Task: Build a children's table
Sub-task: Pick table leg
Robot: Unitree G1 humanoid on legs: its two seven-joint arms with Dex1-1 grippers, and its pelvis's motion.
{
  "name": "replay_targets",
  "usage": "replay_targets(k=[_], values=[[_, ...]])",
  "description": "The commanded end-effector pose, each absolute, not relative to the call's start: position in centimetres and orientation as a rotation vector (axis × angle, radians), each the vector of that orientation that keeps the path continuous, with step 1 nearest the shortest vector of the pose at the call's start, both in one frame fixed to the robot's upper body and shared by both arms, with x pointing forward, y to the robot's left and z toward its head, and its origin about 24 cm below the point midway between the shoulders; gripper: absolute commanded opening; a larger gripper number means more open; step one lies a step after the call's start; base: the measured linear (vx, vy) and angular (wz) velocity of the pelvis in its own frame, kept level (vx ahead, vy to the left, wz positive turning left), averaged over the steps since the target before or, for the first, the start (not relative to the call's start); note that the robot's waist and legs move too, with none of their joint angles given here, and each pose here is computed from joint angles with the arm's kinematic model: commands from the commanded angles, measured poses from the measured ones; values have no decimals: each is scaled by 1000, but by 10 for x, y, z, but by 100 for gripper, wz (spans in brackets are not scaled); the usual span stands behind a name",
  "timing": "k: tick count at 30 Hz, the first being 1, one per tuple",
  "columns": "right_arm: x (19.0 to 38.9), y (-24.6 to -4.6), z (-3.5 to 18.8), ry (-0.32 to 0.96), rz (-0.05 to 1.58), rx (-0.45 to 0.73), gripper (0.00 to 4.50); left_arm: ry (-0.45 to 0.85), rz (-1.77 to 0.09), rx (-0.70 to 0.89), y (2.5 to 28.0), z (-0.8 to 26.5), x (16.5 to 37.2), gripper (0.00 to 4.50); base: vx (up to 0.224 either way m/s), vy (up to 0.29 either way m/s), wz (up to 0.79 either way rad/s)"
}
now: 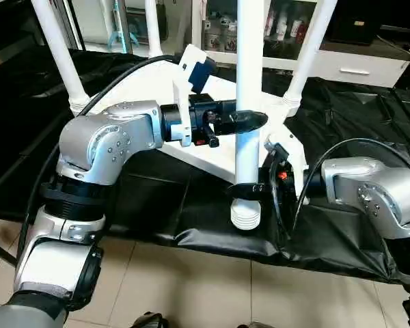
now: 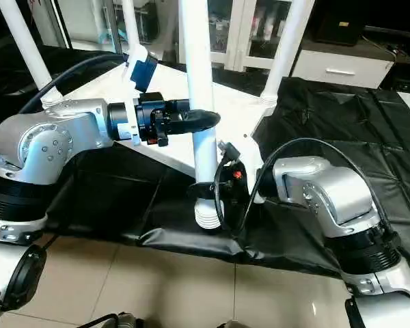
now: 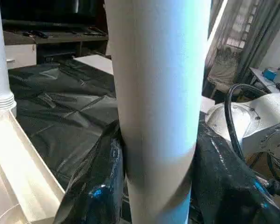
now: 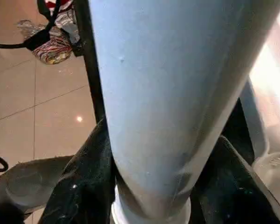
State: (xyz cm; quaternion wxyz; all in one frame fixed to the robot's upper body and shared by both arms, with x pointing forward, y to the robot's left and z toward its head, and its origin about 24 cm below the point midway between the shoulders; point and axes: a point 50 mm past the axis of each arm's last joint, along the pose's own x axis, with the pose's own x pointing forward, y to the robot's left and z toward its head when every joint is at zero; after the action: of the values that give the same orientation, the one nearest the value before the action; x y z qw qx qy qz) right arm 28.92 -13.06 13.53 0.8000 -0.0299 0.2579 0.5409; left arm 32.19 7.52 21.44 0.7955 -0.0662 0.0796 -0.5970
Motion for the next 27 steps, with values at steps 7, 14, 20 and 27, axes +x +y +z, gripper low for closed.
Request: replay_targets(k=[7,14,20,27], values=[[287,-132,130,573,1161,-63,186,121,-1294,-98,73,228,321,177,0,0,0],[290,-131,131,518,1150,-56,185,110,-1280,-119,74,229,322,176,0,0,0],[294,-128,130,491,1129,-39,257,112,-1299,-113,73,229,321,175,0,0,0],[292,-127,129,501,1140,-57,296,118,-1320,-99,72,229,318,175,0,0,0]])
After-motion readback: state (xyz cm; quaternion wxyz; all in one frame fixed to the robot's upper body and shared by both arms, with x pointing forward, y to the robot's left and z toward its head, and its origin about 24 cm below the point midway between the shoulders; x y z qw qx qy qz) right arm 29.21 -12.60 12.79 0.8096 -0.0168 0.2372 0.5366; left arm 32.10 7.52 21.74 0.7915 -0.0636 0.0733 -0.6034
